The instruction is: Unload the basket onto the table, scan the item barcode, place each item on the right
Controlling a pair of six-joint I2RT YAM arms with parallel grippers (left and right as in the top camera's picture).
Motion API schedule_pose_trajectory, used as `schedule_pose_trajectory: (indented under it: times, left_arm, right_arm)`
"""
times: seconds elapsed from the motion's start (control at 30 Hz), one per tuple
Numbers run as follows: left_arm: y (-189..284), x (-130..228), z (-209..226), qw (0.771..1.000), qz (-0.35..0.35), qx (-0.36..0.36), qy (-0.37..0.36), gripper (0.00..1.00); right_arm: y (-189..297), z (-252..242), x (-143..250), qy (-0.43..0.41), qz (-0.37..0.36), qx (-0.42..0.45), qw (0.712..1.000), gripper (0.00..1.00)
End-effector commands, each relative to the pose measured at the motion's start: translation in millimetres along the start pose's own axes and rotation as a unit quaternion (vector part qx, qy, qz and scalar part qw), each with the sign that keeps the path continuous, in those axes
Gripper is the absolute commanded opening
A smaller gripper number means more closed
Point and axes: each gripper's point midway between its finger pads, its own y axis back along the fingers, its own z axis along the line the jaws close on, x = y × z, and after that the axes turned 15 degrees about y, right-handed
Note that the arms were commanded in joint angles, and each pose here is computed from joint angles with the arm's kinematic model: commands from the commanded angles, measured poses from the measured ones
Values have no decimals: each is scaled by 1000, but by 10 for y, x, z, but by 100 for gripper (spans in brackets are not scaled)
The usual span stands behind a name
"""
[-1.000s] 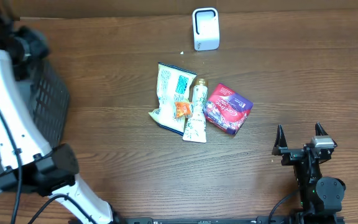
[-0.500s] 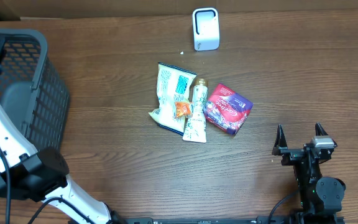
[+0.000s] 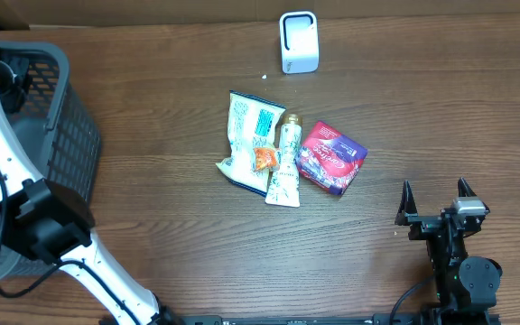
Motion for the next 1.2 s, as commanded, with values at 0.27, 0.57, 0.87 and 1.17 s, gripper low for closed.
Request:
schedule_pose_trajectory:
  times: [0.27,0.57,0.87,1.17]
  left_arm:
    - [-75,18,-290,998,0,52,27,4]
    - [-62,-48,-377,997,-12,71,30,4]
    - [-13,-78,-622,992,-10,126,22,4]
    - [84,-112,-663,990,-10,140,20,4]
  right_arm:
    - [-1,3,14,2,-3,2,1000,100]
    - [-1,3,14,2,-3,2,1000,100]
    - [-1,3,14,2,-3,2,1000,100]
    - [-1,3,14,2,-3,2,1000,100]
